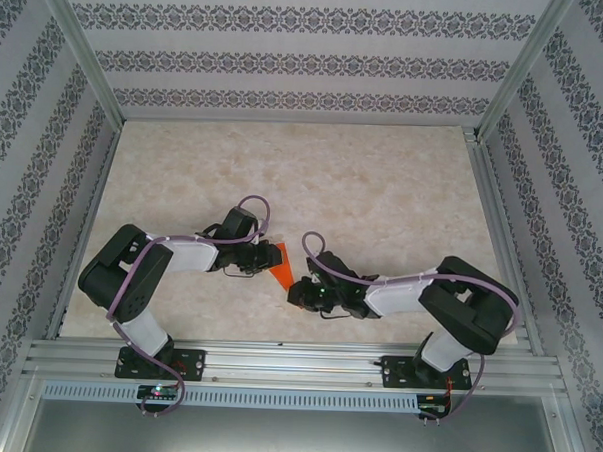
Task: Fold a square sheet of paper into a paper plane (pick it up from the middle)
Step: Fold the wing for the fifth time at the center of the table.
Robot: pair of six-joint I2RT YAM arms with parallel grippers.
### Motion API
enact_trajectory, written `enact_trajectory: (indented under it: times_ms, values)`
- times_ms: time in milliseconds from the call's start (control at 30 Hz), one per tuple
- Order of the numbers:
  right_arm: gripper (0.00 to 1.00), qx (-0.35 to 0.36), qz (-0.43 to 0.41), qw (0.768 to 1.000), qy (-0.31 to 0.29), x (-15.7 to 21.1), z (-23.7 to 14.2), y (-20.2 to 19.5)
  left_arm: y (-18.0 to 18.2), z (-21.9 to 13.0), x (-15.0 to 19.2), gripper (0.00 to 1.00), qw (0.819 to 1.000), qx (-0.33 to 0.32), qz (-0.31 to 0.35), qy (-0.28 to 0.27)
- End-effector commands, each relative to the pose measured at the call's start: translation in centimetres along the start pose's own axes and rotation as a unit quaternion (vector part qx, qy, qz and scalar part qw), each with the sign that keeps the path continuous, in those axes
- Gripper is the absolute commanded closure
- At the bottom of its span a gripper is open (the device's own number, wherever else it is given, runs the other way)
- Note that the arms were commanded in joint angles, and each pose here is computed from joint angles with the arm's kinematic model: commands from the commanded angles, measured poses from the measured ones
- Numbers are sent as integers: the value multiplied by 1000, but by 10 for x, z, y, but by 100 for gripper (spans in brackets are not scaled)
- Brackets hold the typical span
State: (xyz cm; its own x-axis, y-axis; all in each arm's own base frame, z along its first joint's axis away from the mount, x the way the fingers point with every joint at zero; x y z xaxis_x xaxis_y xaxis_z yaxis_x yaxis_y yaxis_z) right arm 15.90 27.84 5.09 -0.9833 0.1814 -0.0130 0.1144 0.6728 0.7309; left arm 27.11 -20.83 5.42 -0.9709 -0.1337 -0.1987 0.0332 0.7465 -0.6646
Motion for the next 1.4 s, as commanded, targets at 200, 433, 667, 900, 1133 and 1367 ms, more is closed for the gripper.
enact_trajectory:
  times_ms: [200,433,667,900,1133,1367]
  values:
    - [85,66,27,997,8,26,-32,-48,39,15,14,73,997,-75,-16,15]
    - [77,53,-18,997,-52,-11,-47,4,24,11,12,69,999,-32,2,12]
    - [77,74,7,994,-83,-45,-43,-1,-13,-28,1,48,999,-8,29,-22]
    - [74,54,-3,996,-69,-48,-31,5,-2,-81,11,30,988,-143,-25,-49]
    - [69,45,-10,997,-60,-50,-23,7,-11,-78,26,23,978,-200,-49,-13]
    - [68,45,-13,997,-62,-47,-25,6,-27,-64,16,10,958,-279,-60,12]
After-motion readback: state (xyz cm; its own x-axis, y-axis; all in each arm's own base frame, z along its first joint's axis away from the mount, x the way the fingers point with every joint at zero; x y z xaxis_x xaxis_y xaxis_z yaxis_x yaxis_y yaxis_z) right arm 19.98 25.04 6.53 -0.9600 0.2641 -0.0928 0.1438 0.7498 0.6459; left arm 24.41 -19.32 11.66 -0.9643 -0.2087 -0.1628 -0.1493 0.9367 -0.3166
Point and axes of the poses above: each hand's point on the last joint's axis, 136 mm out from that joint toward the fingers, its own z axis out along the fingers, its own y axis along the line the jaws close on, x = y × z, the point moved 5 cm from there along -z, back along the fingers, and after that the axes turned 6 degrees about z, right-handed, at the moved point
